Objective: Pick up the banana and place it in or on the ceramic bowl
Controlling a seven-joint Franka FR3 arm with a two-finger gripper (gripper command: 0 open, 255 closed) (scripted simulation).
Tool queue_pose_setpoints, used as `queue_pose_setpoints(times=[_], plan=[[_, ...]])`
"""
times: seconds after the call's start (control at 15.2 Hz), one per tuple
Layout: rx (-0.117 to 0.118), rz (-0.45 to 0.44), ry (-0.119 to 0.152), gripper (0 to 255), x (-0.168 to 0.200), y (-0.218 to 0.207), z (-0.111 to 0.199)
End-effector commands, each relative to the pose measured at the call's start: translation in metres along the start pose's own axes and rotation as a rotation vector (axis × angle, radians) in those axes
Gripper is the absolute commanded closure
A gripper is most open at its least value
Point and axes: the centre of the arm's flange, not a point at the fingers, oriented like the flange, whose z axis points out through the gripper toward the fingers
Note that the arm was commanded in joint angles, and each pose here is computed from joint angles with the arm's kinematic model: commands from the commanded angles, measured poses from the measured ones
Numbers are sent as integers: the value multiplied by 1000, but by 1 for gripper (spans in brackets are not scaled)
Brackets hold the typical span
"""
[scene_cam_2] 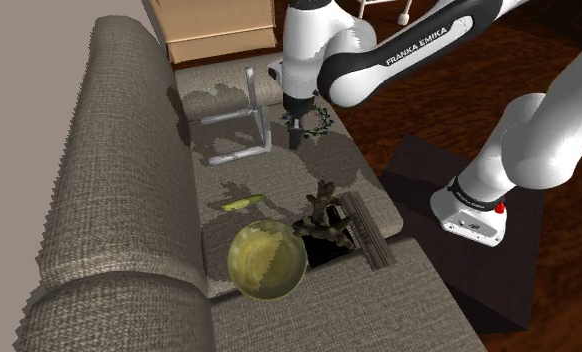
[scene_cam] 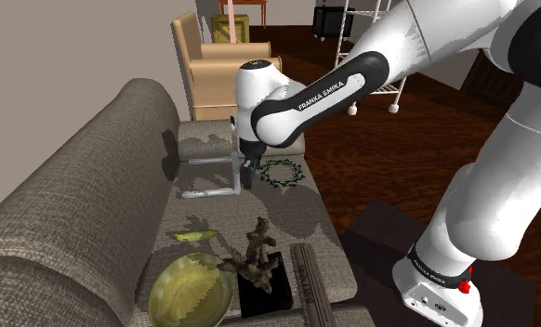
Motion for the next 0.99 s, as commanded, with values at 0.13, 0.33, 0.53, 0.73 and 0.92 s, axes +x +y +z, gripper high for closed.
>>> queue_pose_setpoints(times=[0.13, 0.33, 0.53, 0.73, 0.92], plan=[[7, -87, 10, 0, 33, -24, 28], [12, -151, 16, 0, 58, -44, 50], [17, -215, 23, 0, 81, -65, 72], [22, -279, 30, 0, 102, -88, 94], [27, -343, 36, 0, 123, -113, 116]])
